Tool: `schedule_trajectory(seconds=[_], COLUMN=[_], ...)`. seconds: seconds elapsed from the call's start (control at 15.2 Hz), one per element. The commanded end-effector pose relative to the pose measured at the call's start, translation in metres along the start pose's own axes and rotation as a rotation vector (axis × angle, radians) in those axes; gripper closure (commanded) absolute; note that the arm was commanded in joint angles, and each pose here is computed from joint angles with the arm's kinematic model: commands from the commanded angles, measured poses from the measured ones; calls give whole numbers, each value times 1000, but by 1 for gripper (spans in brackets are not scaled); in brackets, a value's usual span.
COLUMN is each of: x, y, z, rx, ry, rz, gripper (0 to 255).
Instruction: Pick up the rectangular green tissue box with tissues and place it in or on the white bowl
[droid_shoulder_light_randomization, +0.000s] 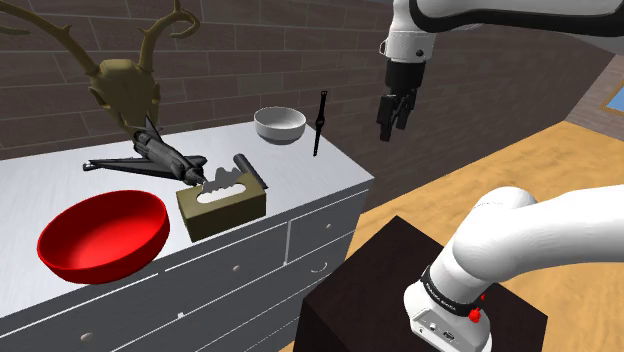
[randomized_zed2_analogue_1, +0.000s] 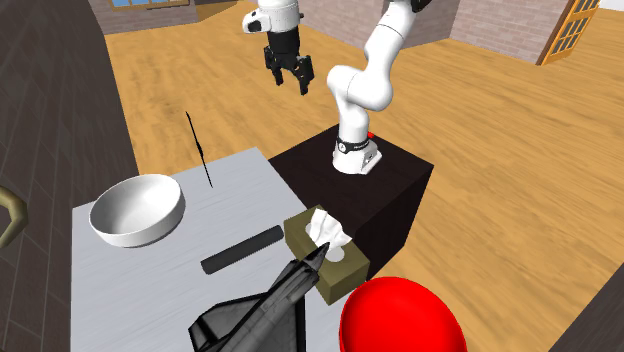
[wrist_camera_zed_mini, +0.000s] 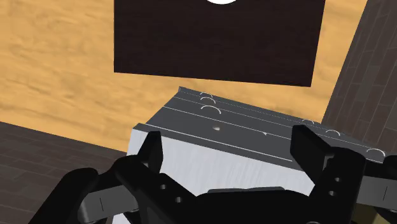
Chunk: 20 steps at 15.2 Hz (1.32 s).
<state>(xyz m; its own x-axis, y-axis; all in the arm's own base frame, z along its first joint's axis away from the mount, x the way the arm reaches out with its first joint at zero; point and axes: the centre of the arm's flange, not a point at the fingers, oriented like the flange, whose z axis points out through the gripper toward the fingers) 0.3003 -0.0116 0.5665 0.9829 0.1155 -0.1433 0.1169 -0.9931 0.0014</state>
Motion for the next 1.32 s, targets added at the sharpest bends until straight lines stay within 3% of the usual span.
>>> schedule_trajectory(seconds=[0.0, 0.59, 1.25], x=[0, 10, 50], y=[0, -97, -203], z=[0, 36, 62], rx=[0, 91, 192], ry=[0, 120, 254], rz=[0, 219, 462], gripper=[0, 0, 0])
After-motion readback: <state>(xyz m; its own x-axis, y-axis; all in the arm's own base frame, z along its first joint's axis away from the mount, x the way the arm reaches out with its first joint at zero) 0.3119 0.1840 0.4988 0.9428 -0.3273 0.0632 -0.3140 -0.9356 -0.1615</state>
